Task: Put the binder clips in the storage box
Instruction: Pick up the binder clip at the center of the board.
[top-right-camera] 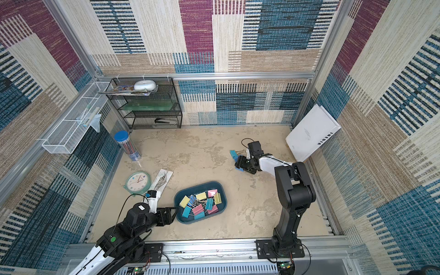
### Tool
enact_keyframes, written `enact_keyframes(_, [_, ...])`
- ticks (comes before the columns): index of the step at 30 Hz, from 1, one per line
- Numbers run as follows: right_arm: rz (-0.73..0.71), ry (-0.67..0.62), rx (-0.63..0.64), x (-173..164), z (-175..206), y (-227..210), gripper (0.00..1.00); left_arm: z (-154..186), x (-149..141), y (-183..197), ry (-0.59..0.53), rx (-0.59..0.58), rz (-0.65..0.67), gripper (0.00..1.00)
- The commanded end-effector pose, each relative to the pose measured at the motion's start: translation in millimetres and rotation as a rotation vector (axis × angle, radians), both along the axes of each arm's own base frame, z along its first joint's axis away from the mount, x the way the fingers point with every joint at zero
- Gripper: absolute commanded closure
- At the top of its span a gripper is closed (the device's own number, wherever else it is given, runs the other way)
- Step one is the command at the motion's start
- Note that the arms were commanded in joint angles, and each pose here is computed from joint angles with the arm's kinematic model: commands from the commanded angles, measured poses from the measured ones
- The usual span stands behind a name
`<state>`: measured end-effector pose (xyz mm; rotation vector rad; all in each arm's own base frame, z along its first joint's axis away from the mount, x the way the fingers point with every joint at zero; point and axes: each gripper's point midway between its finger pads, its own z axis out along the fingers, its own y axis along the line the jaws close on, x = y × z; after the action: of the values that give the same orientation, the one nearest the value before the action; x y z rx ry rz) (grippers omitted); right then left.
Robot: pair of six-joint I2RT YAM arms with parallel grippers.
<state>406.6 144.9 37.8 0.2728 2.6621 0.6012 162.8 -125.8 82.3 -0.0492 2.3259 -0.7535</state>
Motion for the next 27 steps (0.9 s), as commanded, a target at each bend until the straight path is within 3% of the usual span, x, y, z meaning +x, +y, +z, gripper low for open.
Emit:
enact_keyframes(1, [0.006, 0.069, -0.081, -15.5, -17.2, -9.1, 0.28, -2.0, -1.6, -1.0, 0.006, -0.001, -0.01, 0.08])
enact_keyframes(8, [0.012, 0.097, -0.117, -15.4, -23.1, 5.1, 0.24, -1.6, -1.8, -1.4, 0.007, -0.003, -0.012, 0.08])
enact_keyframes(20, [-0.015, 0.179, -0.347, -29.1, -41.6, -8.7, 0.23, -0.6, -2.5, -3.2, 0.004, -0.009, -0.023, 0.08])
enact_keyframes(27, [-0.031, 0.203, -0.414, -34.6, -53.0, -13.9, 0.29, 0.1, -2.9, -4.8, 0.001, -0.015, -0.032, 0.08])
